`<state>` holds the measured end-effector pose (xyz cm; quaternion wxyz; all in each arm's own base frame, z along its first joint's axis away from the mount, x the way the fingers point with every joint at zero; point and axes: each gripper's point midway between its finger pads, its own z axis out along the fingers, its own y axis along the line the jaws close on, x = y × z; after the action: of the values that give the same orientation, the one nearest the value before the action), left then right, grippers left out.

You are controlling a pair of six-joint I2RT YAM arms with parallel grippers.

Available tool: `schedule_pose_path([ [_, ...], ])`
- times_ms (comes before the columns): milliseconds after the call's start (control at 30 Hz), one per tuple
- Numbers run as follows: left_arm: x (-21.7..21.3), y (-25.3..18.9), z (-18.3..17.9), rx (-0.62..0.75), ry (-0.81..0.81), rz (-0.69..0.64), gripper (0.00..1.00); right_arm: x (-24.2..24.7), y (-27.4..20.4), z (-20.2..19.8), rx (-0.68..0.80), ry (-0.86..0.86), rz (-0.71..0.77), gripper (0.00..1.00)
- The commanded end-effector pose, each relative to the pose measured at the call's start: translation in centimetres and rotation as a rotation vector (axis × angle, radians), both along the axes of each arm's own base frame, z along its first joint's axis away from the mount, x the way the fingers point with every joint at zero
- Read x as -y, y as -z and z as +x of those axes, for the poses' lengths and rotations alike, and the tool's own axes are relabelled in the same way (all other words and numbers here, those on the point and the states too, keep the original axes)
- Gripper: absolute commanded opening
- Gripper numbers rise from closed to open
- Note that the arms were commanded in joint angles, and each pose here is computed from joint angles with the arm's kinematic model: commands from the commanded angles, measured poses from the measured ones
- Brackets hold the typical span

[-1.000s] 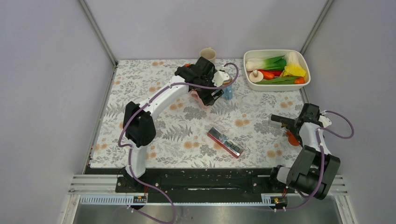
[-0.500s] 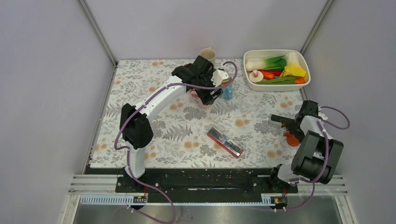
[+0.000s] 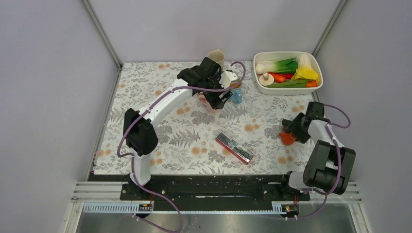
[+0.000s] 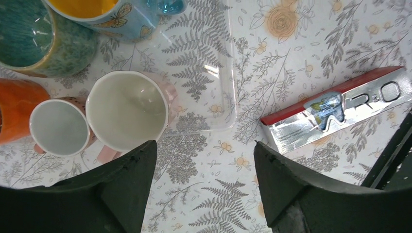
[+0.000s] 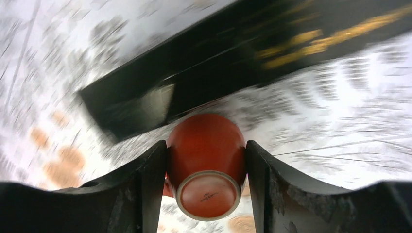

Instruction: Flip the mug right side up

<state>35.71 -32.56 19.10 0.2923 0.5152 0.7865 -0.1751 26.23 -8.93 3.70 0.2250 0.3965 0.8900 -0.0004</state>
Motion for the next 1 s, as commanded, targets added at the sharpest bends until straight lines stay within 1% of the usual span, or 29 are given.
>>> schedule_pose_path([
  [0, 1.8, -4.1, -1.1, -0.028, -0.051, -0.193, 0.76, -7.3, -1.2, 1.4, 0.041, -0.247, 0.172, 0.15],
  [100, 3.6, -4.9, -2.2, -0.127, -0.104, -0.344, 0.76, -9.8, -2.4, 2.5, 0.095, -0.298, 0.238, 0.08],
  [167, 4.9, -5.2, -3.3, -0.216, -0.124, -0.442, 0.75, -10.7, -3.4, 3.2, 0.131, -0.324, 0.251, 0.07],
  [233, 5.9, -5.0, -3.8, -0.269, -0.122, -0.489, 0.75, -11.3, -4.0, 3.5, 0.146, -0.341, 0.25, 0.07],
  [433, 8.5, -1.6, -5.0, -0.381, -0.141, -0.502, 0.75, -13.0, -4.1, 3.8, 0.149, -0.365, 0.293, 0.06],
  [700, 10.9, 1.3, -7.3, -0.585, -0.181, -0.559, 0.75, -14.5, -4.2, 4.3, 0.186, -0.363, 0.327, 0.06],
  [967, 13.9, 4.0, -9.0, -0.679, -0.17, -0.594, 0.76, -15.2, -4.7, 5.2, 0.209, -0.329, 0.37, 0.06],
])
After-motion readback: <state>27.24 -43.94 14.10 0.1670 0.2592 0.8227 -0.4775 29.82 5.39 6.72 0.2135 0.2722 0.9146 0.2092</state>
